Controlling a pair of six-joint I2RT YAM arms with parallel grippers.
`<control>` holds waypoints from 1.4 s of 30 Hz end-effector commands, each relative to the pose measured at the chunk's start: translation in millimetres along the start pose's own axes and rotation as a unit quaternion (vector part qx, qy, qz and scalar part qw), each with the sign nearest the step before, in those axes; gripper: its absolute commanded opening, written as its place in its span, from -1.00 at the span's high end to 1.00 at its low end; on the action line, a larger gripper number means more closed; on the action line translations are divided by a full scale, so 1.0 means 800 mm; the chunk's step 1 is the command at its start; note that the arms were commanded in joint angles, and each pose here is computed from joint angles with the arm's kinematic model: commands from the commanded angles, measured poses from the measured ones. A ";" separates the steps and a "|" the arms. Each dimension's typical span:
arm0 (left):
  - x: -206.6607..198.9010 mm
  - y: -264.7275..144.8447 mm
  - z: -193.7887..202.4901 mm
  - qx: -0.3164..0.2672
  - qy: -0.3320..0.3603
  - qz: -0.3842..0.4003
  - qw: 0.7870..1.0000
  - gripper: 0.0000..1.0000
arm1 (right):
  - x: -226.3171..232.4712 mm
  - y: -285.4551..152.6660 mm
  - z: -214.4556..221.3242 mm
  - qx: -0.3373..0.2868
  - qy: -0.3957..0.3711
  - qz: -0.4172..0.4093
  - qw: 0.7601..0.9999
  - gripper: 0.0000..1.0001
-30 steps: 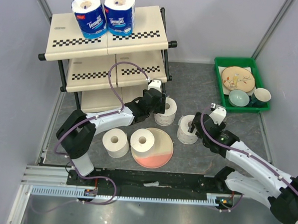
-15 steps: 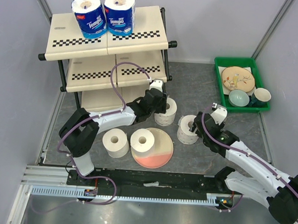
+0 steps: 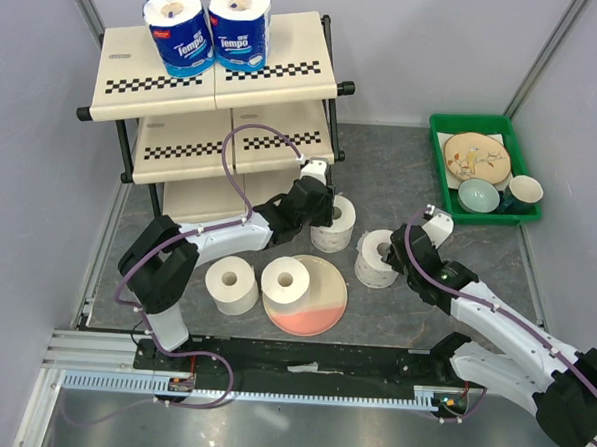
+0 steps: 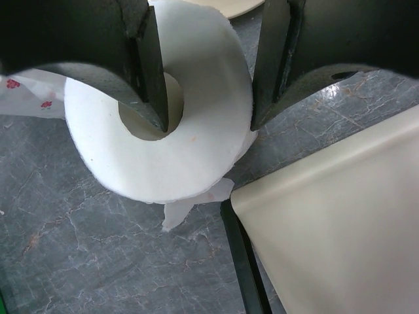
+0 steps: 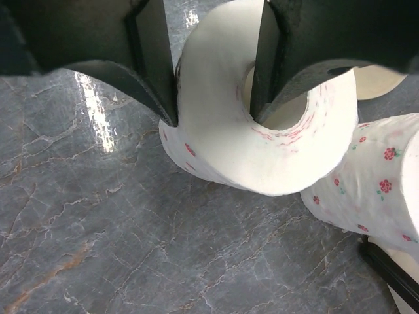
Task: Place and organize the paper towels onto the shelf
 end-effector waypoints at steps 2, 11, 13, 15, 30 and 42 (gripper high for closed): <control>-0.006 0.001 0.015 0.012 -0.008 0.020 1.000 -0.14 | -0.018 0.001 0.010 0.010 -0.009 0.013 1.000 0.12; -0.033 -0.028 -0.016 -0.033 -0.017 0.095 0.995 -0.11 | -0.011 -0.032 -0.041 -0.055 0.003 -0.014 0.998 0.46; -0.035 -0.038 -0.028 -0.044 -0.018 0.103 0.994 -0.11 | -0.011 -0.049 -0.063 -0.081 0.006 -0.015 0.997 0.43; -0.038 -0.056 -0.048 -0.065 -0.021 0.113 0.991 -0.11 | -0.007 -0.064 -0.084 -0.101 0.006 -0.020 0.995 0.42; -0.023 -0.121 -0.100 -0.113 0.004 0.103 0.988 -0.18 | -0.007 -0.097 -0.119 -0.131 -0.001 -0.024 0.991 0.35; -0.025 -0.049 -0.043 -0.021 0.028 0.059 0.998 -0.35 | -0.015 -0.089 -0.110 -0.126 -0.011 -0.011 0.992 0.33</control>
Point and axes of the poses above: each gripper's point midway between its finger pads, its own y axis out along the fingers, its own x axis along the line the jaws close on, z = x × y, the point moved 1 cm from there along -y, back along the fingers, and after that the axes turned 6 degrees about y, right-handed, at the moved point
